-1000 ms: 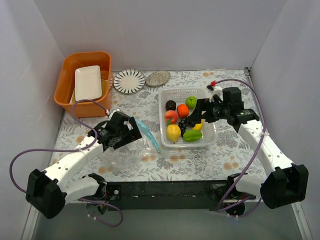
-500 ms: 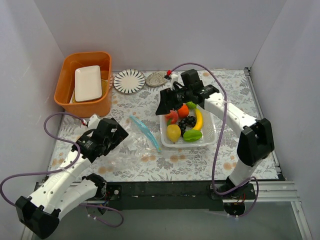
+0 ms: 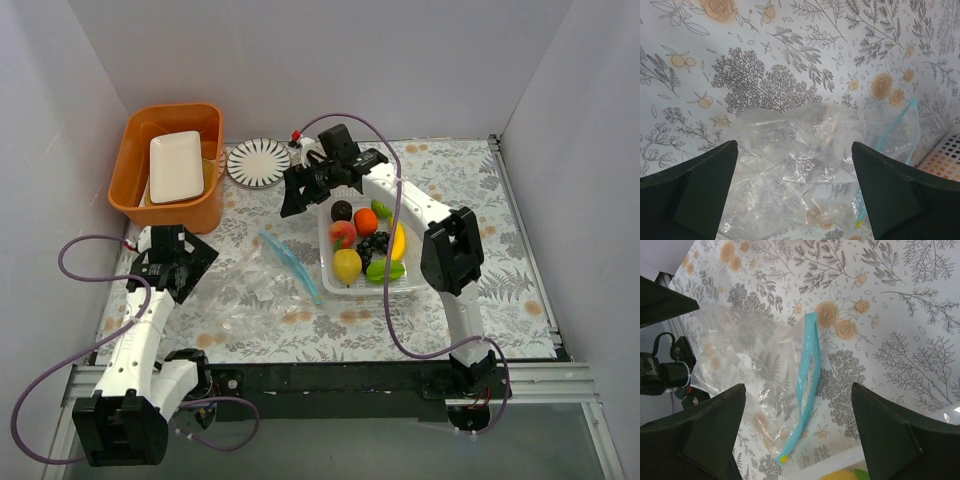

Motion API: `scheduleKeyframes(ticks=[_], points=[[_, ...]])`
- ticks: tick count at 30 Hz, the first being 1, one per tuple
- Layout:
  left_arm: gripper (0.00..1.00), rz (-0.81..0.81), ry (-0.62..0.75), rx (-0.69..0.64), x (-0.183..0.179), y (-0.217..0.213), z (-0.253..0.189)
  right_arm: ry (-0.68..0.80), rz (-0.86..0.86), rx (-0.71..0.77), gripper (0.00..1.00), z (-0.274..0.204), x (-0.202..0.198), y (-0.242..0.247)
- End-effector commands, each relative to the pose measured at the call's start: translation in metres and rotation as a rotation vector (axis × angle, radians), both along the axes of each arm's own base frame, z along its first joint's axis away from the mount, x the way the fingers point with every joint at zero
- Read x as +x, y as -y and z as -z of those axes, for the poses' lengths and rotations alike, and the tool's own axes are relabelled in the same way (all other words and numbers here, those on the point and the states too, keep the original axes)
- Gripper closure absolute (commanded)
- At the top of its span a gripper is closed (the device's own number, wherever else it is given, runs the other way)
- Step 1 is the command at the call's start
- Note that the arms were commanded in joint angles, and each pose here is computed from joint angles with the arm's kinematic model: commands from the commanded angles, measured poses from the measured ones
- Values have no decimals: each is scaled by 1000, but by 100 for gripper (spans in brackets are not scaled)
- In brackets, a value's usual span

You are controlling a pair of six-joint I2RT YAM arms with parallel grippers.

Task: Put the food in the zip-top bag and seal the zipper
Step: Adjust the zipper food storage bag at the center of the board.

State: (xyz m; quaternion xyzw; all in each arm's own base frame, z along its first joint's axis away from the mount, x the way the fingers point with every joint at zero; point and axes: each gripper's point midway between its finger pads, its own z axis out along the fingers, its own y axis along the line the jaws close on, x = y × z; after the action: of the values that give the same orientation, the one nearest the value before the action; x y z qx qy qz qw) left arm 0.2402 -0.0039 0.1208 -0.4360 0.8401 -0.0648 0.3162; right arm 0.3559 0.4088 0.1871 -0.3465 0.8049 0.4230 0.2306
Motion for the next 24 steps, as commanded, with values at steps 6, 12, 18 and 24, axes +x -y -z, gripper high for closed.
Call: scheduleKeyframes(ticks=[6,12,18,24], points=[[2,21,7,-22,3,-10,5,24,-64,-16,8,6,14,-22],[2,30,-36,-102,6,-1,26,10,-145,-64,7,32,-4,-38],[2,40,-41,-137,11,4,34,-16,-197,-120,7,67,-17,-49],[2,46,-18,-136,13,4,31,-57,-217,-119,6,86,-21,-53]])
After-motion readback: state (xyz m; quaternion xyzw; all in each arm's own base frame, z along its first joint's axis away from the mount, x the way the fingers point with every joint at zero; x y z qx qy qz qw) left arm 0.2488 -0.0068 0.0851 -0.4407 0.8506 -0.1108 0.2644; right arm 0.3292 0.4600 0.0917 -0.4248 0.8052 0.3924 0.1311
